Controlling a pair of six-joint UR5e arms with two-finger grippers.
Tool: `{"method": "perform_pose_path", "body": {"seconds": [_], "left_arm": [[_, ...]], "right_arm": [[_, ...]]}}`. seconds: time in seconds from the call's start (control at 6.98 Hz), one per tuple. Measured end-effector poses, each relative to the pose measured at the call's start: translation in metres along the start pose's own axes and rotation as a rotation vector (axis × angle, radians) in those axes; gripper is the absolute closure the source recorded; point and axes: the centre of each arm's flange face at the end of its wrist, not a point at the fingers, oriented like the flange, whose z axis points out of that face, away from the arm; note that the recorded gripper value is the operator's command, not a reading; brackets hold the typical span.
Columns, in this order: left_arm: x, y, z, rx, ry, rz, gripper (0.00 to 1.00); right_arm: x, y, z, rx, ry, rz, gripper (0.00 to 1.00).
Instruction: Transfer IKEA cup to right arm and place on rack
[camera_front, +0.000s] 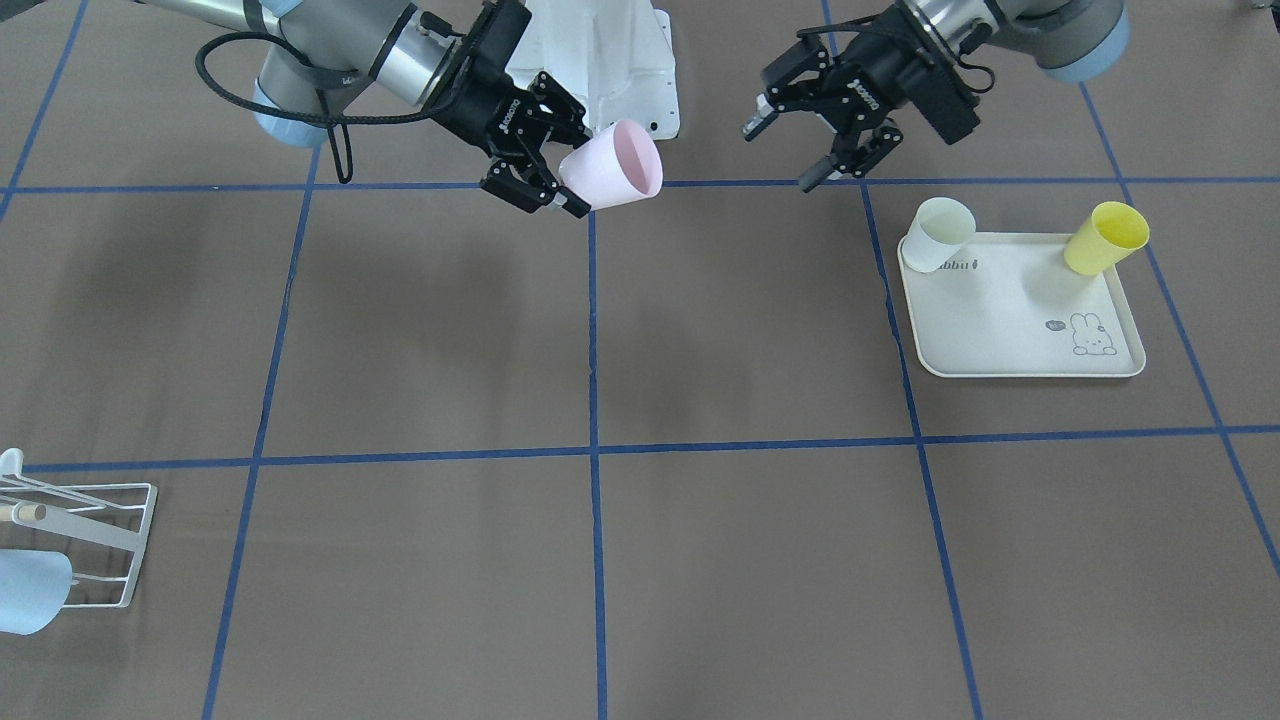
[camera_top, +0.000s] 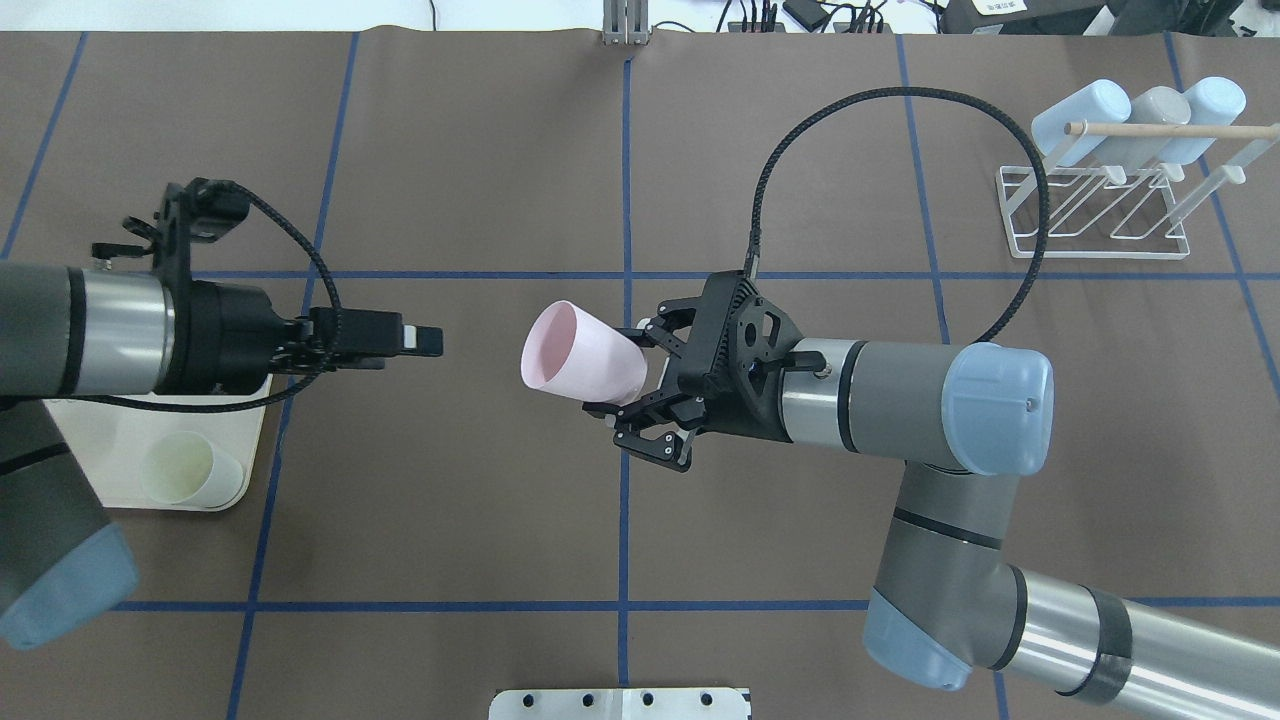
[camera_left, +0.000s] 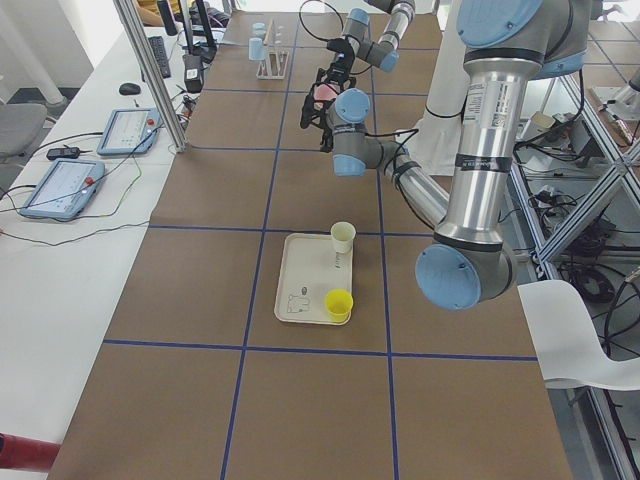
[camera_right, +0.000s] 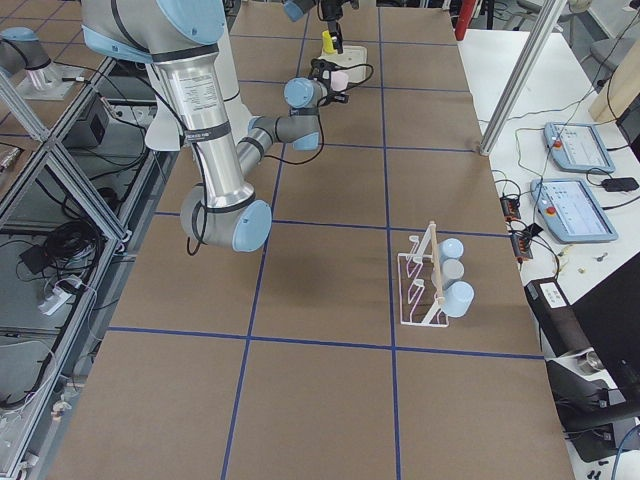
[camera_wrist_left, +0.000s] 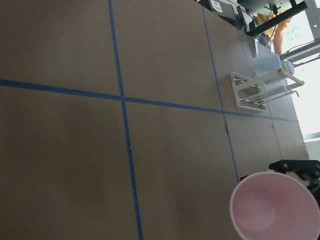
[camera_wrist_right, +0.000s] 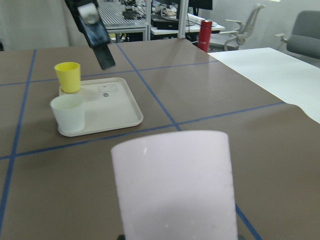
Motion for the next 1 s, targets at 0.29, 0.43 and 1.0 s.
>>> {"method": "perform_pose_path", "body": {"seconds": [0.29, 0.43, 1.0], "left_arm": [[-0.062, -0.003, -0.063, 0.017, -0.170, 0.153, 0.00], [-0.098, -0.004, -0.102, 0.016, -0.245, 0.246, 0.00], [-0.184, -0.008, -0.179, -0.012, -0.378, 0.449, 0.00]], "right_arm": [[0.053, 0.007, -0.020, -0.139, 0.155, -0.012, 1.00], [0.071, -0.002, -0.032, -0.243, 0.215, -0.054, 1.00], [0.175, -0.017, -0.123, -0.776, 0.363, -0.424, 1.00]]}}
